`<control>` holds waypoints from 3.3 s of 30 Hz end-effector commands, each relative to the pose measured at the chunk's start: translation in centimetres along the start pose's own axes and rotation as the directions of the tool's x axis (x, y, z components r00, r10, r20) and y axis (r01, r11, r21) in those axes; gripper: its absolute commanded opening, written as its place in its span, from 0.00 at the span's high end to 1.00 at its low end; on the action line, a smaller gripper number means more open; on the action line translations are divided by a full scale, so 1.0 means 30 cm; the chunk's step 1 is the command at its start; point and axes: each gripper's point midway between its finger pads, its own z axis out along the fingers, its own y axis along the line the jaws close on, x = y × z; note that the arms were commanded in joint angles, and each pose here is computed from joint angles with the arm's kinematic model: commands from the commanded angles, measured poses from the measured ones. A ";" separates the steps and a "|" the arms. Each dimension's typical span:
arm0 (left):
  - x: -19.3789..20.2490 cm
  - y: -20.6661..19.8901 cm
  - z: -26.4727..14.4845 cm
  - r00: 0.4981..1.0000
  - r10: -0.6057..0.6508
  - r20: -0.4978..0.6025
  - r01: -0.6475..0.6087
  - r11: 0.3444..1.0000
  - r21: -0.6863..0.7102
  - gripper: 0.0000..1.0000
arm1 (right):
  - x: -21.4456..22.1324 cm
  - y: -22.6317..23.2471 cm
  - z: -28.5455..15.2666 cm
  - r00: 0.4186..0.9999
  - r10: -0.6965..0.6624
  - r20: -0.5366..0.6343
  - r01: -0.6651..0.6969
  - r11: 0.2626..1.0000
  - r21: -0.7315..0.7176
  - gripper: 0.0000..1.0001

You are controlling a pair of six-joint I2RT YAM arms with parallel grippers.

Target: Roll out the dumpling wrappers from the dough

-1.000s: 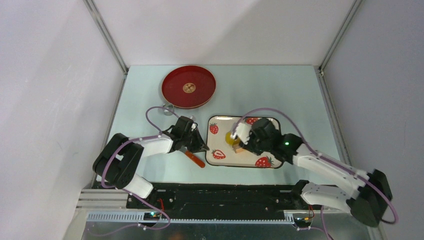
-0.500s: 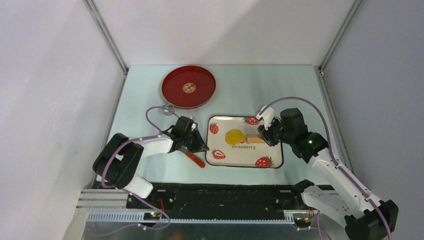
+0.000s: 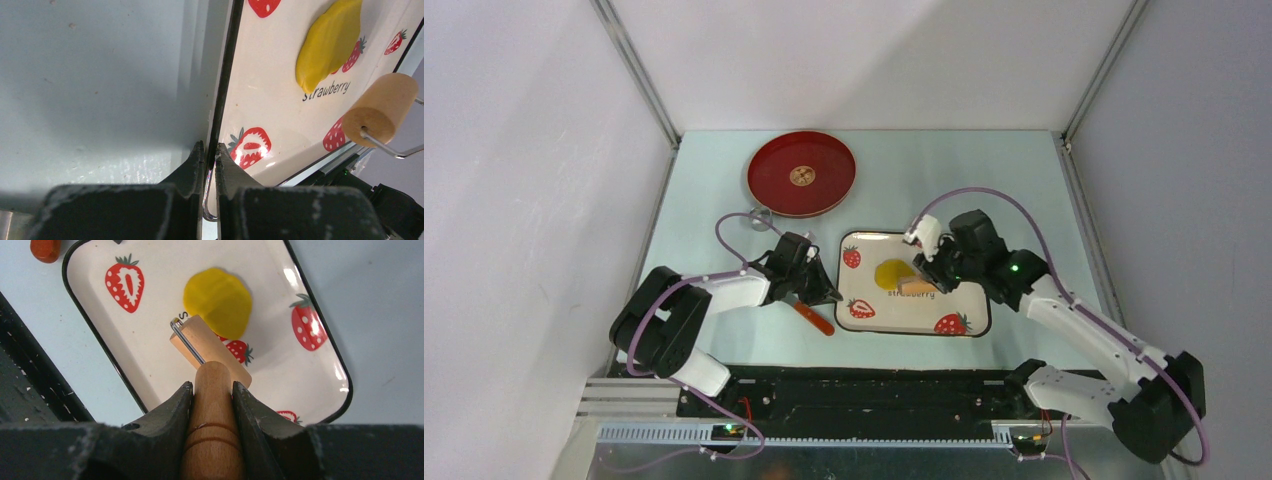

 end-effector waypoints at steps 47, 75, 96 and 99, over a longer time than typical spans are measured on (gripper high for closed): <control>0.033 0.177 0.010 0.999 -0.037 0.004 0.037 0.980 -0.197 1.00 | 0.280 0.237 0.211 0.943 -0.125 -0.308 0.052 0.971 -0.235 1.00; 0.032 0.175 0.008 0.999 -0.037 0.008 0.038 0.980 -0.195 1.00 | 0.396 0.287 0.128 0.922 -0.059 -0.382 -0.041 0.968 -0.249 1.00; 0.033 0.177 0.010 0.999 -0.038 0.005 0.038 0.980 -0.196 1.00 | -0.043 -0.054 -0.008 0.989 0.123 0.078 -0.130 0.987 0.093 1.00; 0.033 0.178 0.010 0.999 -0.037 0.005 0.038 0.980 -0.197 1.00 | -0.162 -0.106 -0.107 0.950 0.177 0.256 -0.208 0.973 0.098 1.00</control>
